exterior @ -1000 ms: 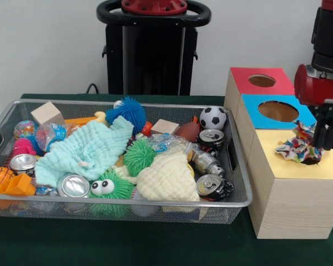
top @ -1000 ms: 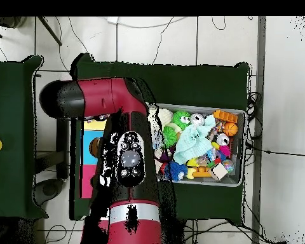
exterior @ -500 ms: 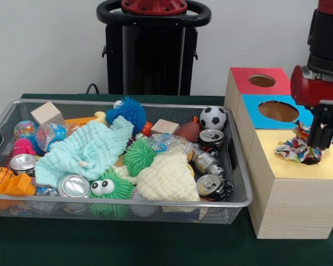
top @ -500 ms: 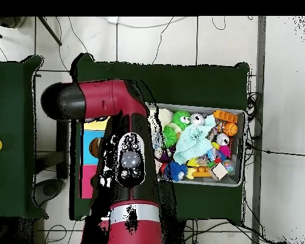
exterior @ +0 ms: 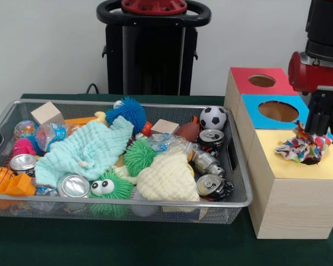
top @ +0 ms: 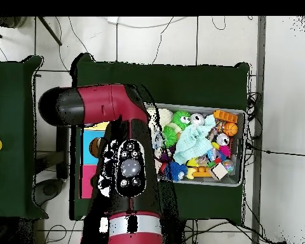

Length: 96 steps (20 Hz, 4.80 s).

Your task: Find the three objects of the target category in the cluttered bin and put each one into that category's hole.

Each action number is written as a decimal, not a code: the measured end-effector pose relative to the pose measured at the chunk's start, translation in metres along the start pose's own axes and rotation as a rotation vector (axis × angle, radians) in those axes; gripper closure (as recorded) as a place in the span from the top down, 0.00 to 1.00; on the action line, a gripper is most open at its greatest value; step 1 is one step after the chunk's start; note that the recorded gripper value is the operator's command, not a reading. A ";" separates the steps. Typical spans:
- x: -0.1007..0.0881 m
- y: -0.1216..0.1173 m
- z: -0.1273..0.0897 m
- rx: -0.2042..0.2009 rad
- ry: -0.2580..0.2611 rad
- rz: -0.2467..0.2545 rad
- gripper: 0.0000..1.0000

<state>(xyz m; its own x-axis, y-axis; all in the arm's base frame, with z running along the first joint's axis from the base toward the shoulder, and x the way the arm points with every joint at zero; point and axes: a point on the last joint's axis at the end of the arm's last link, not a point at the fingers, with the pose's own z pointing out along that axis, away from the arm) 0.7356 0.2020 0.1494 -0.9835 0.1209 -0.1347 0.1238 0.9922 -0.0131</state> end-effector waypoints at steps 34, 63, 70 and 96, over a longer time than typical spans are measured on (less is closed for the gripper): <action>0.021 -0.016 0.008 0.003 -0.035 0.000 0.00; 0.042 0.013 0.069 -0.009 -0.108 -0.054 0.00; 0.051 0.012 0.087 0.001 -0.102 -0.062 0.00; 0.046 0.020 0.068 0.003 -0.118 -0.065 0.00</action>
<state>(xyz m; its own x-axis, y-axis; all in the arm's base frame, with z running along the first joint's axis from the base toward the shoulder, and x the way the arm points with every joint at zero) 0.7013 0.2251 0.0758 -0.9671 0.0523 -0.2490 0.0614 0.9977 -0.0287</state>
